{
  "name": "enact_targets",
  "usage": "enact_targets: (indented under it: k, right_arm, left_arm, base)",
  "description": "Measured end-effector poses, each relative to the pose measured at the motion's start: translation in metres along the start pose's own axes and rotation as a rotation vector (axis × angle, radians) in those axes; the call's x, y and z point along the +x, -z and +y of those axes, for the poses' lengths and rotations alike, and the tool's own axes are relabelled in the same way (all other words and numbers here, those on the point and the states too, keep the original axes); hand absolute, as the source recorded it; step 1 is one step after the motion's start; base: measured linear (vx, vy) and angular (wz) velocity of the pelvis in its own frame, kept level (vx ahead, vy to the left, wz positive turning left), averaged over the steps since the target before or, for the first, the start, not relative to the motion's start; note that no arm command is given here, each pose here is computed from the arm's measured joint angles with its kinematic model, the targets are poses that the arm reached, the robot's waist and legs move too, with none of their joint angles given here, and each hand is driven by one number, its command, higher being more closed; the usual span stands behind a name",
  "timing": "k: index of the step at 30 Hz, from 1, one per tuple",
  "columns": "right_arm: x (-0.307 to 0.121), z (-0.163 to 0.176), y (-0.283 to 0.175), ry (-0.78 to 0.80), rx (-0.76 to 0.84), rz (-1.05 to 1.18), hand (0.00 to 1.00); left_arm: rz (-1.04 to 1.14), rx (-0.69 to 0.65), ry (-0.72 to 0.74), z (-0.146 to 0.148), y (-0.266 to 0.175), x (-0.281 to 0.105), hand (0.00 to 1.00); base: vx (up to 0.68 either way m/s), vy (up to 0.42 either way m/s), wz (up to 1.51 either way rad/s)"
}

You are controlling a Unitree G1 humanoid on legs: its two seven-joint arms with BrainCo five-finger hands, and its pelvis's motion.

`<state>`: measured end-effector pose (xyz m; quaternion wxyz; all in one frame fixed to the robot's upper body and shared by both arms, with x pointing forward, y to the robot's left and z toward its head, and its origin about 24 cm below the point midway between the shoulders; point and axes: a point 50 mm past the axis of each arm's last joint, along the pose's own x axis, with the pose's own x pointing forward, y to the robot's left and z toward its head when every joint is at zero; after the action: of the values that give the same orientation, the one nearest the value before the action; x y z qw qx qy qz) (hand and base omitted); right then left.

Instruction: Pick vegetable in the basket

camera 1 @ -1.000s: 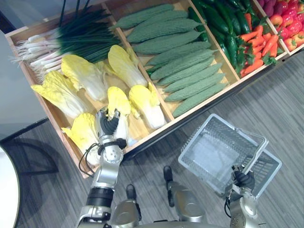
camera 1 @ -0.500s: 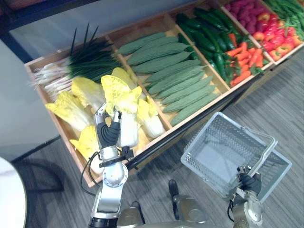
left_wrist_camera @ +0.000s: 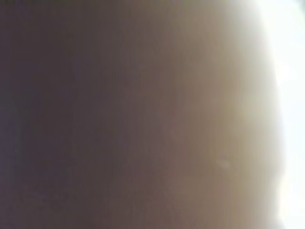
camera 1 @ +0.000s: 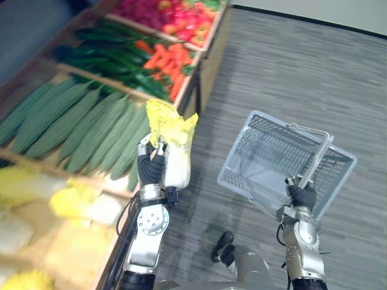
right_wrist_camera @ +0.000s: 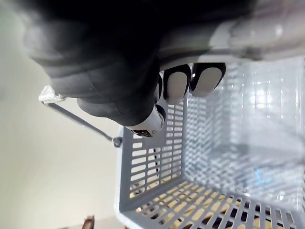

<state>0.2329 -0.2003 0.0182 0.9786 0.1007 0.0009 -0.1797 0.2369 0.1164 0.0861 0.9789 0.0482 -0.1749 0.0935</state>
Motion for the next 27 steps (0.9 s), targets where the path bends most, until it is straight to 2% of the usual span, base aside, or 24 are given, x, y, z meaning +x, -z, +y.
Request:
enact_targets:
  k: [3, 8, 15, 17, 22, 27]
  right_arm:
    - [0.008, 0.011, -0.007, -0.062, -0.022, -0.027, 1.0]
    - [0.006, 0.016, 0.008, -0.111, -0.055, 0.041, 1.0]
    - [-0.011, 0.038, 0.029, -0.273, 0.007, 0.168, 1.0]
    - [-0.015, 0.046, 0.032, -0.318, 0.024, 0.193, 1.0]
    - [-0.031, 0.072, 0.041, -0.479, 0.094, 0.255, 1.0]
    - [-0.034, 0.073, 0.047, -0.47, 0.189, 0.335, 1.0]
  left_arm:
    - [0.048, -0.029, 0.052, -0.012, 0.007, -0.006, 1.0]
    - [0.079, -0.044, 0.124, -0.023, 0.013, -0.01, 1.0]
    - [0.079, -0.038, 0.325, -0.052, 0.014, -0.014, 1.0]
    - [0.095, -0.031, 0.344, -0.056, 0.017, -0.015, 1.0]
    - [0.178, 0.038, 0.44, -0.07, 0.037, -0.022, 1.0]
    - [0.172, 0.12, 0.495, -0.078, 0.045, -0.023, 1.0]
  base:
    - [0.3, 0.115, -1.5]
    - [0.26, 0.239, -1.15]
    - [0.15, 0.187, -0.12]
    - [0.05, 0.043, -0.17]
    - [0.02, -0.008, -0.27]
    - [0.01, -0.009, -0.09]
